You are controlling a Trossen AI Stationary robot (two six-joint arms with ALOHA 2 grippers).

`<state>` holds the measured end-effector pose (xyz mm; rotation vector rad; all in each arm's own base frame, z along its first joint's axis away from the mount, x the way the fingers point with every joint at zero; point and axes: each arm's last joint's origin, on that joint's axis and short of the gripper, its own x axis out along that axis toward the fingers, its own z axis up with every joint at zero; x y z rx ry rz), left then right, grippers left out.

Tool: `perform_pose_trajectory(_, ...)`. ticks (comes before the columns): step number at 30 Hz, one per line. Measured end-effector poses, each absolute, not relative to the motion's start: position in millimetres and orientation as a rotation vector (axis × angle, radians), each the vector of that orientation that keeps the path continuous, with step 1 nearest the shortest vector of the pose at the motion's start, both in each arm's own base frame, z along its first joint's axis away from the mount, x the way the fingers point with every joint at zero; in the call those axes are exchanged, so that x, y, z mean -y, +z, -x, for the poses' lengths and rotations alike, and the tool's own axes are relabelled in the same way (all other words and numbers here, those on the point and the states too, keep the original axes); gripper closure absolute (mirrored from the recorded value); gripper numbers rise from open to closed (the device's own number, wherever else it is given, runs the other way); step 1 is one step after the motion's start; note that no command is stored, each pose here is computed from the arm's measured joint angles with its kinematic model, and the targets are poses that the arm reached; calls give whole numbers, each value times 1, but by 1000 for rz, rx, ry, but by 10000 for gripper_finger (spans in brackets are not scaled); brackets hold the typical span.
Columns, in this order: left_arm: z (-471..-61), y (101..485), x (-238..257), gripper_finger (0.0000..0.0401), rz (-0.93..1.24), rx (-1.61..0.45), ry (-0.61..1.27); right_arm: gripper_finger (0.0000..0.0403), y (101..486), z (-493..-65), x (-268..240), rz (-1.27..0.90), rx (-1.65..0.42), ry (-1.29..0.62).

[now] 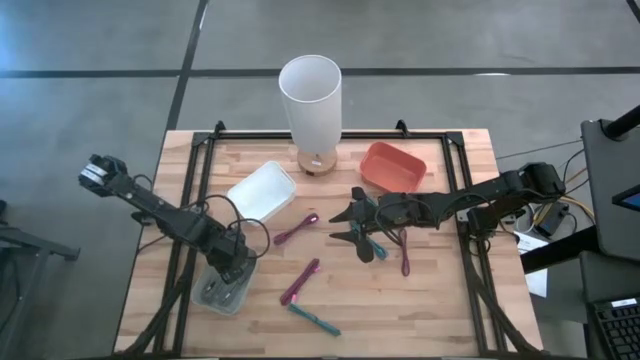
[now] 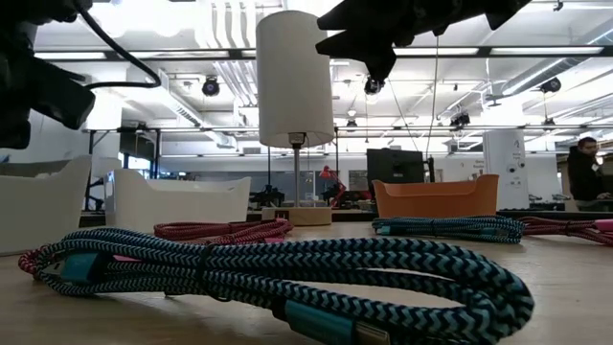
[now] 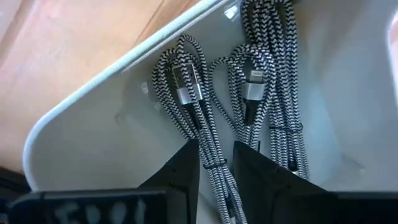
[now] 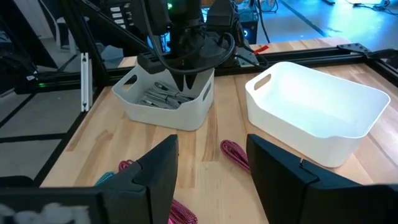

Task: Pick & Place USB Port
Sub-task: Put the middle blue and black charger cable into the orange bin

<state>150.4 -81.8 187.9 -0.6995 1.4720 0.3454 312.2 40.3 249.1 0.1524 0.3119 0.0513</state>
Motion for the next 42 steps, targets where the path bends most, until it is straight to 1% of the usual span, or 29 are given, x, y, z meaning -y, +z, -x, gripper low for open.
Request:
perform_pose_trajectory(8,-154,190,83,312,698,-1449,310,216,249,-312,-40,-152,-312,51)
perform_pose_trajectory(12,-161,205,87,316,653,-1403,208,216,249,-312,-40,-152,-312,51)
perform_pose_trajectory(16,-170,223,89,323,598,-1312,164,216,249,-312,-40,-152,-312,51)
perform_pose_trajectory(24,-182,253,89,326,479,-1111,199,216,243,-310,-40,-149,-380,44)
perform_pose_trajectory(28,-186,263,87,326,408,-1012,250,216,236,-307,-39,-210,-456,20)
perform_pose_trajectory(31,-189,267,85,325,355,-938,293,216,229,-304,-38,-250,-530,-36)
perform_pose_trajectory(37,-193,272,85,324,324,-848,329,216,213,-291,-33,-300,-702,-240)
perform_pose_trajectory(42,-195,273,85,323,329,-820,328,216,205,-285,-31,-336,-770,-308)
